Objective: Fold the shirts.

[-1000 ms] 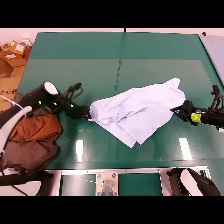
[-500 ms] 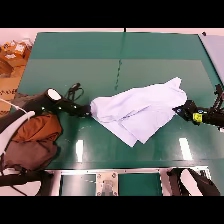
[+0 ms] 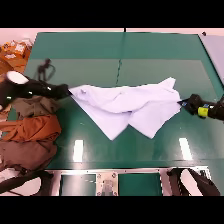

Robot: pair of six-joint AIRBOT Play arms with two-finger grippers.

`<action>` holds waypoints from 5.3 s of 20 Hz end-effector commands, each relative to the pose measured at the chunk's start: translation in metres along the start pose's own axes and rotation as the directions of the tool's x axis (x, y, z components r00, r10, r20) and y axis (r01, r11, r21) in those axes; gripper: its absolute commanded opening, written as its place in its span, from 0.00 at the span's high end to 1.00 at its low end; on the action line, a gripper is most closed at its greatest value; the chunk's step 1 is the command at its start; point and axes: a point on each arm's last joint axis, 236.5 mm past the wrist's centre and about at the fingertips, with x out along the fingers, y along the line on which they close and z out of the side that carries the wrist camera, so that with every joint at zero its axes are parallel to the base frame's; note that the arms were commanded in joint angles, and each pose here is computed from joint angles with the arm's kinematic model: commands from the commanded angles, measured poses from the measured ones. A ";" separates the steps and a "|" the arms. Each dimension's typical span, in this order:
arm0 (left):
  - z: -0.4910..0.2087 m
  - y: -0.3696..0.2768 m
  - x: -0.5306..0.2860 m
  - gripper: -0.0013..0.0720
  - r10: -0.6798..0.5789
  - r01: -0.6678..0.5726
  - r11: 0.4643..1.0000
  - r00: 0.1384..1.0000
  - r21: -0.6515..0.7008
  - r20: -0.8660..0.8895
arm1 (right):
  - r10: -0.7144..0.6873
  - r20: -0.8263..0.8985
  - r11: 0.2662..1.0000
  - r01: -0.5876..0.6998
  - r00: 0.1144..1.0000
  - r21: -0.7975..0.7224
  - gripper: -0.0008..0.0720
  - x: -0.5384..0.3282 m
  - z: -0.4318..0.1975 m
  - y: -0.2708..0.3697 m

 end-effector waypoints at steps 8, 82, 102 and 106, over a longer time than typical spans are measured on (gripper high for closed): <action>0.110 -0.189 -0.300 0.94 -0.172 -0.157 0.888 0.757 0.432 0.630 | 0.332 0.590 0.832 0.066 0.735 -0.551 0.97 -0.257 0.124 0.239; -0.139 0.003 0.124 0.26 -0.110 -0.041 0.950 0.883 -0.309 -0.457 | -0.013 -0.196 0.958 0.068 0.981 0.277 0.97 0.083 0.054 -0.189; 0.118 -0.191 -0.148 0.94 -0.164 0.045 0.926 0.942 0.375 0.292 | 0.212 0.366 0.924 -0.063 0.906 -0.378 0.97 -0.155 0.198 0.102; 0.110 -0.302 -0.341 0.94 -0.367 -0.064 0.811 0.717 0.582 0.592 | 0.349 0.678 0.835 0.114 0.647 -0.539 0.97 -0.300 0.163 0.237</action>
